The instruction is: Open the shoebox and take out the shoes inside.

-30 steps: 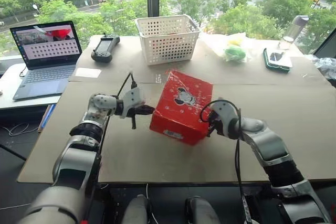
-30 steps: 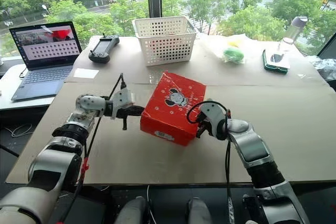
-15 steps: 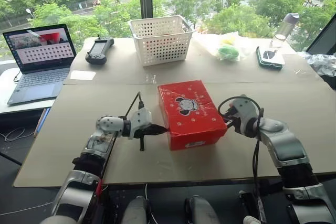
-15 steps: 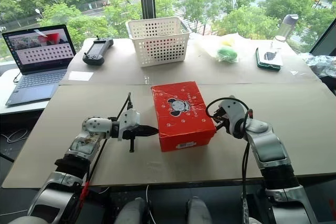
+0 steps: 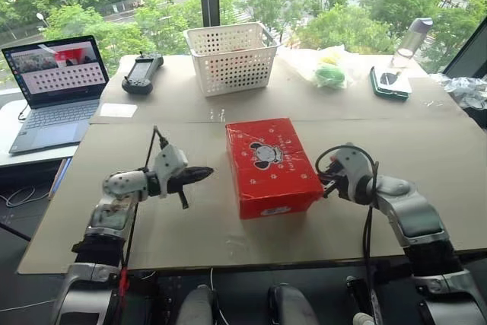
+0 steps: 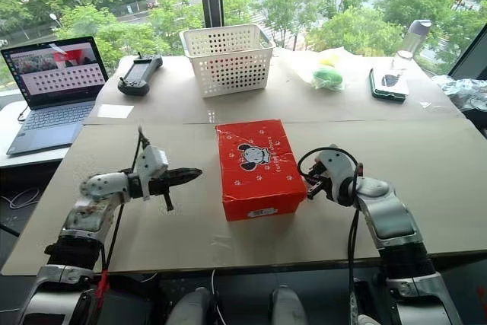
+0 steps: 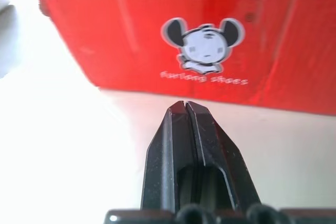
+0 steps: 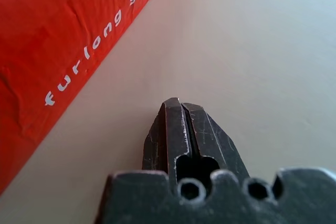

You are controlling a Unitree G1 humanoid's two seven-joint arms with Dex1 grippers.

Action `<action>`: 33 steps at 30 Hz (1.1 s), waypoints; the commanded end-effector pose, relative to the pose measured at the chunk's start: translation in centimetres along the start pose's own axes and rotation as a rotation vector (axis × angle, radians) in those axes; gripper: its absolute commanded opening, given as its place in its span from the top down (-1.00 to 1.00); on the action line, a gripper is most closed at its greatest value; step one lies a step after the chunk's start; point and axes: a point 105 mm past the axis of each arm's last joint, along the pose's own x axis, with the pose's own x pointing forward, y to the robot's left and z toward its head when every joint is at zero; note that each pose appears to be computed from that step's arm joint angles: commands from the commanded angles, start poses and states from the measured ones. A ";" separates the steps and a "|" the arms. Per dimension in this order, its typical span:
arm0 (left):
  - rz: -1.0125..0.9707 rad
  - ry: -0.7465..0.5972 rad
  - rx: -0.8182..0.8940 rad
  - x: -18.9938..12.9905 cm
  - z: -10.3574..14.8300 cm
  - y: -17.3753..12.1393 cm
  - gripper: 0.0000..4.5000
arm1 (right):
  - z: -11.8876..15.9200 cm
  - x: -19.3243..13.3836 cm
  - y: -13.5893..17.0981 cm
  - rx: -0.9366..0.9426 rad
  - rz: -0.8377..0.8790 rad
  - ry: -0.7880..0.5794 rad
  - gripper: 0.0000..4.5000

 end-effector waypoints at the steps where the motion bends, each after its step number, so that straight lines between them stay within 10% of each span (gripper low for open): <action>1: -0.036 -0.101 -0.145 -2.9 3.0 -2.1 0.99 | 0.8 -0.6 -0.5 -0.058 0.029 -0.048 1.00; 11: -0.208 0.059 -0.181 -7.8 4.8 -2.3 0.99 | 2.5 0.1 -1.0 -0.097 0.145 -0.118 1.00; 33: -0.229 0.035 -0.073 -6.9 8.9 -1.2 0.99 | 9.5 -1.9 -0.4 -0.034 0.364 -0.333 1.00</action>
